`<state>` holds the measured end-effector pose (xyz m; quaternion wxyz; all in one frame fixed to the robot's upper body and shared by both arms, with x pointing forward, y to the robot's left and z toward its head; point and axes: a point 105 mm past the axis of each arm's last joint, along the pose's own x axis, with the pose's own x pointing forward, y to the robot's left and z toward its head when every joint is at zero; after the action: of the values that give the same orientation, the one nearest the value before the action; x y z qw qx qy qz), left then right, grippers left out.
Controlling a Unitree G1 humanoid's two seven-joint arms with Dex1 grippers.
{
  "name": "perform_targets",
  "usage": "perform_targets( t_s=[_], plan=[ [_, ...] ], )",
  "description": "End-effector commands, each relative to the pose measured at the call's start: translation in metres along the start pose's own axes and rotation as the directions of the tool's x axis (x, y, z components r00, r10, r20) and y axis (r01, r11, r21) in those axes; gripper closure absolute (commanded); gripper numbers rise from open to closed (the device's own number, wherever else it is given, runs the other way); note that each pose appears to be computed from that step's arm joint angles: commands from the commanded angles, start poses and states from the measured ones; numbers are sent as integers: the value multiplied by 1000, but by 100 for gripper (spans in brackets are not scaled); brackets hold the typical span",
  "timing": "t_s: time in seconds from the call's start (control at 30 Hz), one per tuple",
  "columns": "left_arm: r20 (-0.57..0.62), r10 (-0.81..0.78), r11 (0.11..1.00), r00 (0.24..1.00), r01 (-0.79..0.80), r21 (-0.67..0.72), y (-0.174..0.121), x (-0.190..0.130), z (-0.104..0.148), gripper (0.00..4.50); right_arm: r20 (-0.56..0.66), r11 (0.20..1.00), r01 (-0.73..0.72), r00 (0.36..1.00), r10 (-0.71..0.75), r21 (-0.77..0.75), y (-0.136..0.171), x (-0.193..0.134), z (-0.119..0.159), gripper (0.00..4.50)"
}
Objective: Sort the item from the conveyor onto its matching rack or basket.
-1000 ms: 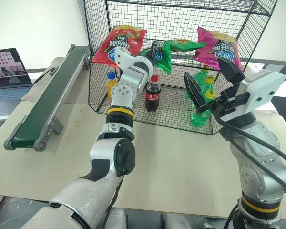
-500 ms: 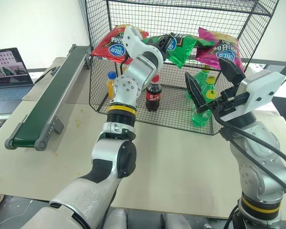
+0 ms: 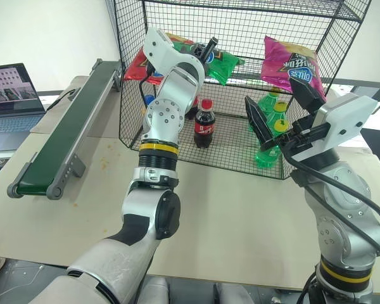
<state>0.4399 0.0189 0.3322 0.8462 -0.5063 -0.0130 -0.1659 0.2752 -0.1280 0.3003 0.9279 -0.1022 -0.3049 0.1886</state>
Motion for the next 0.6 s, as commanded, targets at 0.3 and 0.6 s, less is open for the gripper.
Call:
perform_targets(
  t_s=[0.3,0.6],
  plan=[
    [-203,-29,975,979,-17,-221,-12,6,-85,442,51,999,14,999,-12,-39,-1,0,14,0],
    [-211,-97,965,973,39,-261,-27,11,-91,442,45,999,21,999,-19,-48,-2,-1,13,0]
  ],
)
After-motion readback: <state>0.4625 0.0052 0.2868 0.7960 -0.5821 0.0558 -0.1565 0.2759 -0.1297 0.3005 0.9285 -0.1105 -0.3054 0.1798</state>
